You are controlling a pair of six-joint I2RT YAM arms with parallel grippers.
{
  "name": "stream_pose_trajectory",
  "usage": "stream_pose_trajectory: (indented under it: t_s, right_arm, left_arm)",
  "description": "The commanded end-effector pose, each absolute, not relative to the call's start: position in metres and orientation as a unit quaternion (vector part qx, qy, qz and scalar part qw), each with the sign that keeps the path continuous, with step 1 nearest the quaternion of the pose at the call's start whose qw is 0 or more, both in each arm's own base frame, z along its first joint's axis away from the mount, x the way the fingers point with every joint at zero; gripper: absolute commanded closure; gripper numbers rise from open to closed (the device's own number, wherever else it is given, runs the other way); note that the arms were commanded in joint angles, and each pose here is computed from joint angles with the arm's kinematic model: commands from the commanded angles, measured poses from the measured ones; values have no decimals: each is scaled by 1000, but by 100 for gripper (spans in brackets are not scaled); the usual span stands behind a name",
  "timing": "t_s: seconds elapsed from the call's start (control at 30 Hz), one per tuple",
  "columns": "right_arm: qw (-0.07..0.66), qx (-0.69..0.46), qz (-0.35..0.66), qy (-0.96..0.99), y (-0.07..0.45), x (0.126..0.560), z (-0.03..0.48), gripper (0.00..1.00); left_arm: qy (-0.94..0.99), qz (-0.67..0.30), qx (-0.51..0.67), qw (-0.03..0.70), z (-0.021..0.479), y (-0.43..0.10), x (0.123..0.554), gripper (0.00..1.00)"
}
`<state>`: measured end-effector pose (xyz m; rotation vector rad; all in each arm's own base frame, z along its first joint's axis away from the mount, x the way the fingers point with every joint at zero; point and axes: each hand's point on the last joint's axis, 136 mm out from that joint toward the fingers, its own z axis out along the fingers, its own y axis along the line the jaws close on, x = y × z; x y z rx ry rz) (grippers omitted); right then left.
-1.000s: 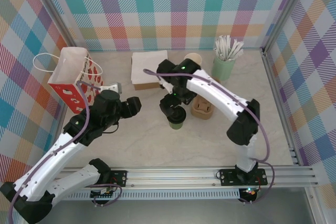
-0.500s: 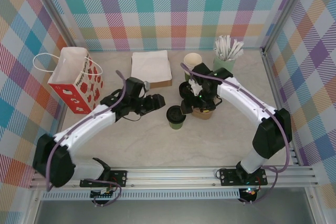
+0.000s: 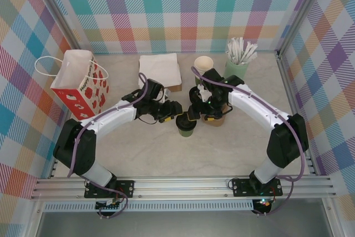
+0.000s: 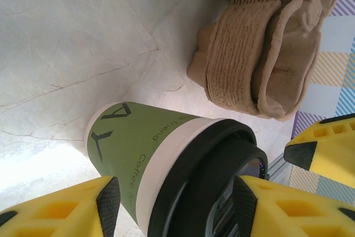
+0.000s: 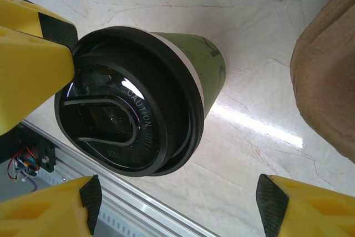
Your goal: Pack the takeout coffee
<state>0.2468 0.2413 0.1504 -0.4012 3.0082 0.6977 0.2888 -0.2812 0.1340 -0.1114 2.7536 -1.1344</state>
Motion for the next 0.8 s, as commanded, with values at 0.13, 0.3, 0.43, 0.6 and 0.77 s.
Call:
stream_pose_trajectory:
  t_s: [0.13,0.3,0.43,0.6,0.77]
  right_arm:
    - [-18,-113,215,970,240,241,133,29]
    - [-28,-109,213,971,241,241,127,33]
    - [-32,-106,206,972,239,242,123,34]
    - [-40,-104,194,975,237,242,114,36]
    - [-53,-103,180,977,233,238,105,37]
  left_arm:
    - [918,-392,-12,61,137,-287,284,40]
    - [926,-374,-15,54,128,-281,280,45]
    - [931,-362,-19,47,122,-278,278,48]
    - [934,-355,-17,40,118,-276,275,48]
    - [940,-341,-15,30,109,-272,269,50]
